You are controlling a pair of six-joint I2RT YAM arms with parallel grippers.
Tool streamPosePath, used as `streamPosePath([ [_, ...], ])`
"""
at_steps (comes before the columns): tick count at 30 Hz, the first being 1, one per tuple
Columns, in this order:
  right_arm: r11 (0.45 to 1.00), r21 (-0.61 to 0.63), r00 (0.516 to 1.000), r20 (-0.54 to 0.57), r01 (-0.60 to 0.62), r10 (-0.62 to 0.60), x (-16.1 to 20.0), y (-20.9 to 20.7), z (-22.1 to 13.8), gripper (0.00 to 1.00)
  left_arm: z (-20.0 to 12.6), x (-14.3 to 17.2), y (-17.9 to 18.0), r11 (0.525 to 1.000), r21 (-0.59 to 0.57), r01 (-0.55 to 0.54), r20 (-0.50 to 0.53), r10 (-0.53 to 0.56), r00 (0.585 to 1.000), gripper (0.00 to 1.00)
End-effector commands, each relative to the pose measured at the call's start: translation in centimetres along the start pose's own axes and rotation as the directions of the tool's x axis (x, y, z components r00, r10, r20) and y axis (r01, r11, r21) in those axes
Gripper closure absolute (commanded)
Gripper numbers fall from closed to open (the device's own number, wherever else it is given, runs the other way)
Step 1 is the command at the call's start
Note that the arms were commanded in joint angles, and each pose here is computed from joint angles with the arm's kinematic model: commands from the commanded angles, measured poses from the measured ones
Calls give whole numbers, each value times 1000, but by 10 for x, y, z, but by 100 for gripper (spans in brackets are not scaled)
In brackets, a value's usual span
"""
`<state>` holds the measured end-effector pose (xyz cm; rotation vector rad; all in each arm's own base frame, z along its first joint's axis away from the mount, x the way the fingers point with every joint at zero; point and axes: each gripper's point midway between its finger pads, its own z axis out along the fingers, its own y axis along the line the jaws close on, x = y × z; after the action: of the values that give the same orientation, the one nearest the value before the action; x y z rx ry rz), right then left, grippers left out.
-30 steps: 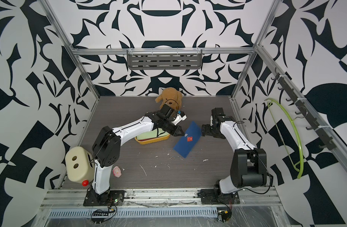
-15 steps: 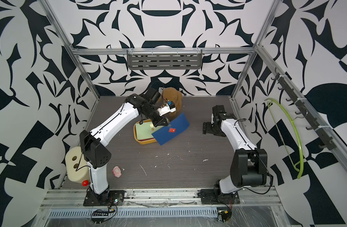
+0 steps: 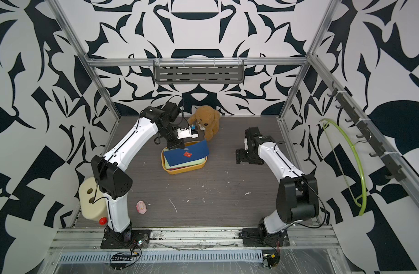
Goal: Put the sealed envelopes into the storage box
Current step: Place the envelope in the storage box.
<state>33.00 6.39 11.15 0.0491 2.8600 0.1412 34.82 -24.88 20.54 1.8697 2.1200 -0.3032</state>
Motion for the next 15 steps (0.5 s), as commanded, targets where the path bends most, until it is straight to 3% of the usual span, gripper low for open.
streamPosePath([
  [1, 1000, -5, 1000, 1, 0, 0, -1, 9, 2, 11, 8, 17, 7, 999, 19, -42, -74, 43, 996, 100],
  [12, 999, -11, 999, -14, 42, -43, -1, 27, 11, 12, 45, 26, 21, 998, 49, -48, -86, 52, 995, 100],
  [15, 999, -9, 999, -14, 47, -47, -1, 27, 10, 12, 56, 24, 26, 998, 50, -36, -79, 40, 996, 96],
])
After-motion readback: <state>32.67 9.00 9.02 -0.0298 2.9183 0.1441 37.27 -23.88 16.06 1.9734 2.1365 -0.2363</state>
